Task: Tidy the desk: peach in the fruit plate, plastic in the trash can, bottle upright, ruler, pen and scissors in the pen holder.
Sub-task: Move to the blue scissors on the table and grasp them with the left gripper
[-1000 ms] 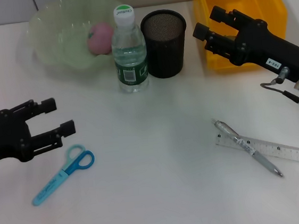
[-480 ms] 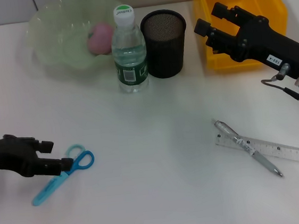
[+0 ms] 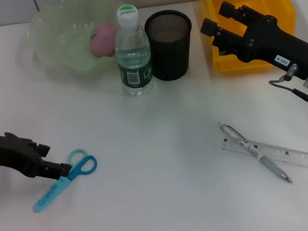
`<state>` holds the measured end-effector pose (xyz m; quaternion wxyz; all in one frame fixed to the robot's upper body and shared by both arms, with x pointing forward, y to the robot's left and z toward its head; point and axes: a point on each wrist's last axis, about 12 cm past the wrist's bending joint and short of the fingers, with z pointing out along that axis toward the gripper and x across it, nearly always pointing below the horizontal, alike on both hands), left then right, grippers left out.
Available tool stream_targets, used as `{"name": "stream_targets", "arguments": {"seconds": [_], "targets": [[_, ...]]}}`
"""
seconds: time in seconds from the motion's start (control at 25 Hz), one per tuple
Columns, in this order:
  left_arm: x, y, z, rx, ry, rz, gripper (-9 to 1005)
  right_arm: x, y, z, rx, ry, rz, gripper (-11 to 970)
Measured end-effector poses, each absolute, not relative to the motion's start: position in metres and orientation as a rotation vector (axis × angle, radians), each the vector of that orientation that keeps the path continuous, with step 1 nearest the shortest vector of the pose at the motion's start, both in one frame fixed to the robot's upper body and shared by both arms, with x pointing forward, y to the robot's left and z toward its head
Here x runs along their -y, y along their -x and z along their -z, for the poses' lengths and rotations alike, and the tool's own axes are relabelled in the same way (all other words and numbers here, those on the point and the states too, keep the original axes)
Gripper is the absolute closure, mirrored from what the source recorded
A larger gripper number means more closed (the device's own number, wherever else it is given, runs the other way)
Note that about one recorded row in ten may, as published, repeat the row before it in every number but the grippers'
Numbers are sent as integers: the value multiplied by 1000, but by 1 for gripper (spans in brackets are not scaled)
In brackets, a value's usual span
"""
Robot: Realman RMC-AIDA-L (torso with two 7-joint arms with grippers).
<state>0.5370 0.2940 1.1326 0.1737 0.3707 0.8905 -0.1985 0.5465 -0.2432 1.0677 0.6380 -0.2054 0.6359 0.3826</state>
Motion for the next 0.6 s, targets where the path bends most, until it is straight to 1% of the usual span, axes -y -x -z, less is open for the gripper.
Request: {"name": "stream_targets", "arguments": {"seconds": [0.44, 0.6], "targets": [[-281, -542, -1132, -2579, -1094, 526, 212, 242, -554, -1071, -1458, 476, -846, 243], [-278, -545, -1132, -2613, -1097, 482, 212, 241, -558, -1071, -1467, 479, -836, 243]]}}
